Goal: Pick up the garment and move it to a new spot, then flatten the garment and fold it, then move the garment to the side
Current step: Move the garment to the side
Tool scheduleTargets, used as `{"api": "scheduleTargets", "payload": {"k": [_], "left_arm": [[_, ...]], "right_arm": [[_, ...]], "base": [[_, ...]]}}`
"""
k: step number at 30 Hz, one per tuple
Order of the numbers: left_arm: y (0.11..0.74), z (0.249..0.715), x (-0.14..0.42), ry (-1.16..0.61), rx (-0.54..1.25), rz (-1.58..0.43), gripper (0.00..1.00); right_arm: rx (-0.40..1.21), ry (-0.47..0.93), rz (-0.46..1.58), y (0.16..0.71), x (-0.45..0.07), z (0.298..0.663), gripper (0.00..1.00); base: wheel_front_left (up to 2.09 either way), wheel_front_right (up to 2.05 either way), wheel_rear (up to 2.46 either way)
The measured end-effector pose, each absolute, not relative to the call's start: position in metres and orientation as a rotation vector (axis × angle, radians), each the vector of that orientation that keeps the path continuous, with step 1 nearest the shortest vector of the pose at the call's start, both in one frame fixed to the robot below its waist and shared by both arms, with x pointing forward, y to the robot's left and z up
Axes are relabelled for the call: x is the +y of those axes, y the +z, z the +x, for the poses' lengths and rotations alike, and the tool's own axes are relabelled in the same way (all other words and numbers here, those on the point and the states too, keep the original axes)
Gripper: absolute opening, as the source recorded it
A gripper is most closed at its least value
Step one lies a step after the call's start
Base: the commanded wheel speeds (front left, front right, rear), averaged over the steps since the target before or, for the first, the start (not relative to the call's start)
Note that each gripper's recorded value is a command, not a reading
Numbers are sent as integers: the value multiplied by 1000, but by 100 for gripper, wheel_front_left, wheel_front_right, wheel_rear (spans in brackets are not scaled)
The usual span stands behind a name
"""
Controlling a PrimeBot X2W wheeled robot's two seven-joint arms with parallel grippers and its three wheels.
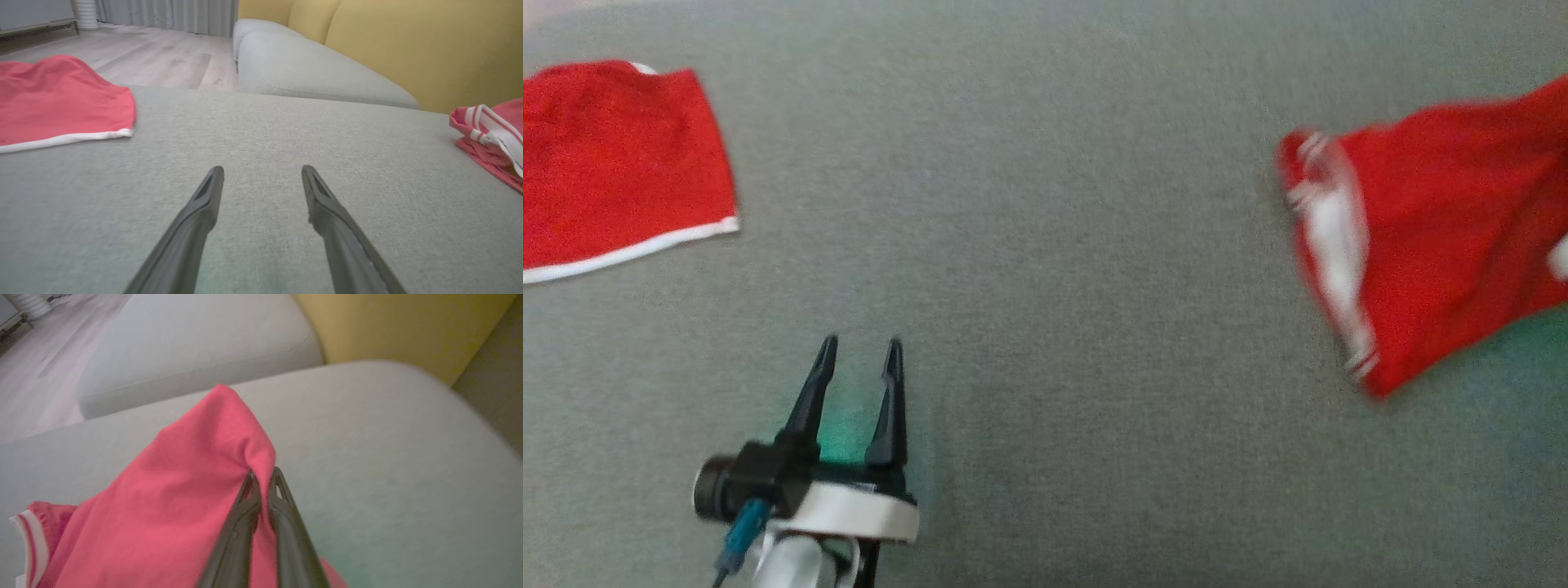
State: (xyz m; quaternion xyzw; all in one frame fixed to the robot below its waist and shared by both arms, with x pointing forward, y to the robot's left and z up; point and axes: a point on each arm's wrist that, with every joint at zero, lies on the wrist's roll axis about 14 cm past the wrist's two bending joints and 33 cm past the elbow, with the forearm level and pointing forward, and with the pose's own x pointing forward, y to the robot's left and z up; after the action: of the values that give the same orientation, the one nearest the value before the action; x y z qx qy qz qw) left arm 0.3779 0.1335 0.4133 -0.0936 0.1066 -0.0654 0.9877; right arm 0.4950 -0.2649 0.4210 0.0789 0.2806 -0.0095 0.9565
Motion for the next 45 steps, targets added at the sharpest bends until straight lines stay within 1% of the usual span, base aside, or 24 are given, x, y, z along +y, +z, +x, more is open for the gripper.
{"api": "scheduleTargets", "payload": {"k": [2,4,6,7,9,12,16,17,18,21,25,30,32,34,38,39,45], "left_arm": [[410,389,125,-170,216,-179,100],[406,400,118,-200,218,-163,100],[403,409,112,-226,221,-155,100],[398,414,108,-240,226,-153,100],[394,417,107,-248,234,-149,100],[388,421,108,-253,245,-141,100],[389,423,109,-256,239,-128,100],[391,423,109,-259,234,-129,100],[392,422,109,-260,232,-129,100],[395,420,110,-258,227,-128,100],[401,416,112,-251,216,-128,100],[413,409,116,-230,191,-139,100],[421,408,118,-219,170,-152,100],[428,404,121,-209,155,-161,100],[433,386,128,-183,152,-166,100],[433,386,128,-183,152,-166,100],[433,357,148,-115,160,-169,100]], "right_arm": [[518,-95,103,436,-302,508,0],[510,-171,73,440,-335,511,0],[539,-235,38,434,-362,506,0],[570,-288,-32,429,-389,497,0],[583,-341,-91,433,-416,492,0],[559,-377,-182,450,-438,501,0],[522,-382,-235,466,-441,515,0],[516,-377,-258,468,-441,515,44],[500,-382,-263,470,-443,514,100],[474,-389,-311,478,-447,511,100],[377,-364,-347,495,-438,516,100],[211,-298,-308,519,-402,527,100],[141,-267,-310,530,-388,524,100],[100,-239,-295,530,-374,515,100],[91,-158,-254,506,-334,484,100],[91,-158,-254,506,-334,484,100],[27,-53,-155,499,-271,442,100]], "base": [[0,0,0],[0,0,0],[0,0,0],[0,0,0],[0,0,0],[0,0,0],[0,0,0],[0,0,0],[0,0,0],[0,0,0],[0,0,0],[0,0,0],[0,0,0],[0,0,0],[0,0,0],[0,0,0],[0,0,0]]}}
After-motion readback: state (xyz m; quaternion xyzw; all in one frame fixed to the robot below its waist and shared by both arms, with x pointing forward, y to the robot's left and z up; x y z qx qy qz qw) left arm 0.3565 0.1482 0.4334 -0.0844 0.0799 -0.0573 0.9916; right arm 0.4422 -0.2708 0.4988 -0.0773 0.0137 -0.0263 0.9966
